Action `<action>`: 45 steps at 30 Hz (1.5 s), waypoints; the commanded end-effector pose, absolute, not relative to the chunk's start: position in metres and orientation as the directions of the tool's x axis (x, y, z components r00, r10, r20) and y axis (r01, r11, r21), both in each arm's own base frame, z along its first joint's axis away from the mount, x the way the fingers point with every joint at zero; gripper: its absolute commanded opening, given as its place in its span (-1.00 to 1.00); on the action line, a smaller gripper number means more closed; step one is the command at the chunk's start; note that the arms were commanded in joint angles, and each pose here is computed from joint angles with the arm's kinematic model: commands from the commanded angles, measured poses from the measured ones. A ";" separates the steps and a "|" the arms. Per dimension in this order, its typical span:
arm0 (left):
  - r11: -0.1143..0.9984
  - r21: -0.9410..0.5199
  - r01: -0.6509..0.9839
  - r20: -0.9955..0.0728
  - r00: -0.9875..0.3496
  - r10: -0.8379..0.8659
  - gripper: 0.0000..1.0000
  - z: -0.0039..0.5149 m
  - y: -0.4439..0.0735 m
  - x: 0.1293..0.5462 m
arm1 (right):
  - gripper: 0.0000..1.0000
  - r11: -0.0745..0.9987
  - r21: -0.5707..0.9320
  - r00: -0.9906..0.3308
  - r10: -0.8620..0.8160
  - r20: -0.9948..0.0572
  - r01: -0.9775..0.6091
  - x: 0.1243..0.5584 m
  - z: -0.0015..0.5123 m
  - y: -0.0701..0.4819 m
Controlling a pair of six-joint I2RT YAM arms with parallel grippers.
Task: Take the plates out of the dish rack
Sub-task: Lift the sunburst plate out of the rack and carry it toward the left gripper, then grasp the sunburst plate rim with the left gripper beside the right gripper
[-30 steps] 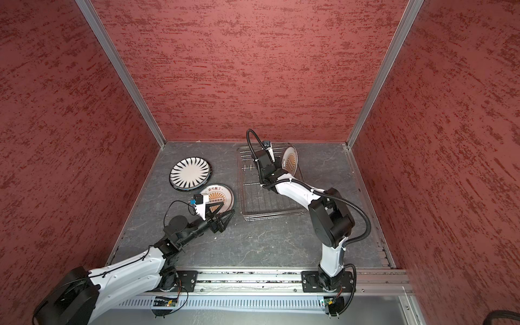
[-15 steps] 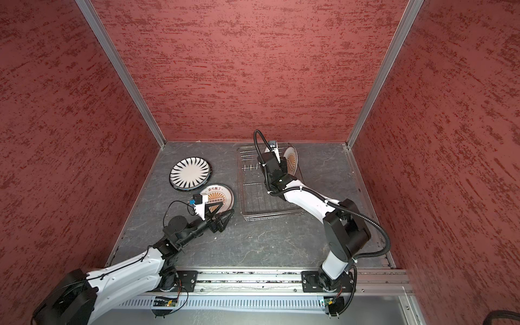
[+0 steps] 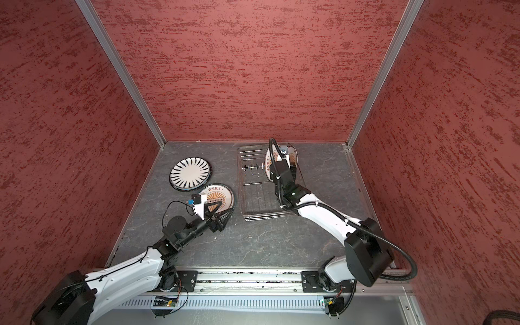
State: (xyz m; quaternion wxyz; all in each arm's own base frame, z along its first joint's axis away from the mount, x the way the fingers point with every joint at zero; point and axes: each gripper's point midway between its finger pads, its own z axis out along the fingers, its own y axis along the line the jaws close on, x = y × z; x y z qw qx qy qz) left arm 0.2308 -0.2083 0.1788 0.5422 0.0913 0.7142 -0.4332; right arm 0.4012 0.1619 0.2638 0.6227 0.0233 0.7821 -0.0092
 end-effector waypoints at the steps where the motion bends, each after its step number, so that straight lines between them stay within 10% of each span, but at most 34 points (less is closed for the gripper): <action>1: 0.602 -0.526 0.602 -0.851 -0.369 -0.374 0.99 0.185 -0.206 0.231 | -1.00 0.985 0.155 -0.091 0.149 -0.985 -0.070 0.385 0.308 0.169; 27: 0.427 -0.505 0.750 -0.845 -0.329 -0.421 0.99 0.252 -0.225 0.208 | -1.00 0.624 0.539 0.010 0.659 -0.752 -0.566 0.255 0.317 0.134; 45: 0.396 -0.401 0.826 -0.896 -0.264 -0.356 0.99 0.268 -0.239 0.196 | -1.00 0.372 0.367 -0.042 0.651 -0.758 -0.852 0.197 0.313 0.172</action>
